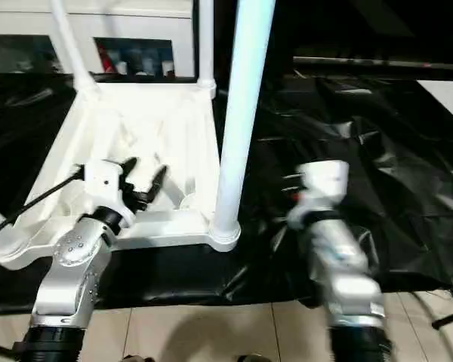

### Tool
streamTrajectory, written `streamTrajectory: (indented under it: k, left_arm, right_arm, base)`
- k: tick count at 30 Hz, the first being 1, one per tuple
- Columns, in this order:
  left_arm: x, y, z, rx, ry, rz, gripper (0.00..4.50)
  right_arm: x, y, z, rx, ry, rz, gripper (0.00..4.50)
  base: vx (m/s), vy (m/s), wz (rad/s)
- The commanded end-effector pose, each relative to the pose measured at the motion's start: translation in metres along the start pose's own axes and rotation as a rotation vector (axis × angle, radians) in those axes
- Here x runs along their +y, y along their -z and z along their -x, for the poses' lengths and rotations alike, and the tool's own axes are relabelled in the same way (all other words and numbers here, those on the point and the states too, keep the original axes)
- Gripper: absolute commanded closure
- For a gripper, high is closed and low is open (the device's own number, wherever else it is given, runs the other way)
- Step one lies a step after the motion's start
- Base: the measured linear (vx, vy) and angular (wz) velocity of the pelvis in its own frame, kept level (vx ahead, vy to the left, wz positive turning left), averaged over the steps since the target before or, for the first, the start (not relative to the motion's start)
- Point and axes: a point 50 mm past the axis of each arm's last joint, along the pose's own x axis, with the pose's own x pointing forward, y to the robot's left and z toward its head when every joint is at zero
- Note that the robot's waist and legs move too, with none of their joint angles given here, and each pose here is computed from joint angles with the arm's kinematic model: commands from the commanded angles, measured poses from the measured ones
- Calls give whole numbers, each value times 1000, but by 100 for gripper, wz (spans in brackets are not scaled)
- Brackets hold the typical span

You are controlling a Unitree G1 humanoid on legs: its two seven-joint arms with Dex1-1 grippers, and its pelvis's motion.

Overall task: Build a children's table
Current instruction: Rotate leg to tighten

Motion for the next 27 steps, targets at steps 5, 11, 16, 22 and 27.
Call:
streamTrajectory:
  k: [5,11,16,22,27]
  left_arm:
    - [-2,4,8,22,12,-28,105]
    - [-3,4,14,31,14,-31,105]
    - [4,4,29,4,42,-18,105]
    - [24,12,52,39,-47,-20,87]
    - [40,7,64,31,-150,-63,67]
  right_arm:
    - [4,0,-2,8,20,-18,31]
    - [2,4,5,18,41,1,31]
    - [-12,5,20,18,93,7,31]
    - [-11,6,32,22,-40,28,31]
    - [0,8,41,67,-255,38,31]
  base:
    - [0,0,0]
    - [-13,4,0]
    - [-132,34,-5]
    - [-70,-21,-5]
    - [-46,4,5]
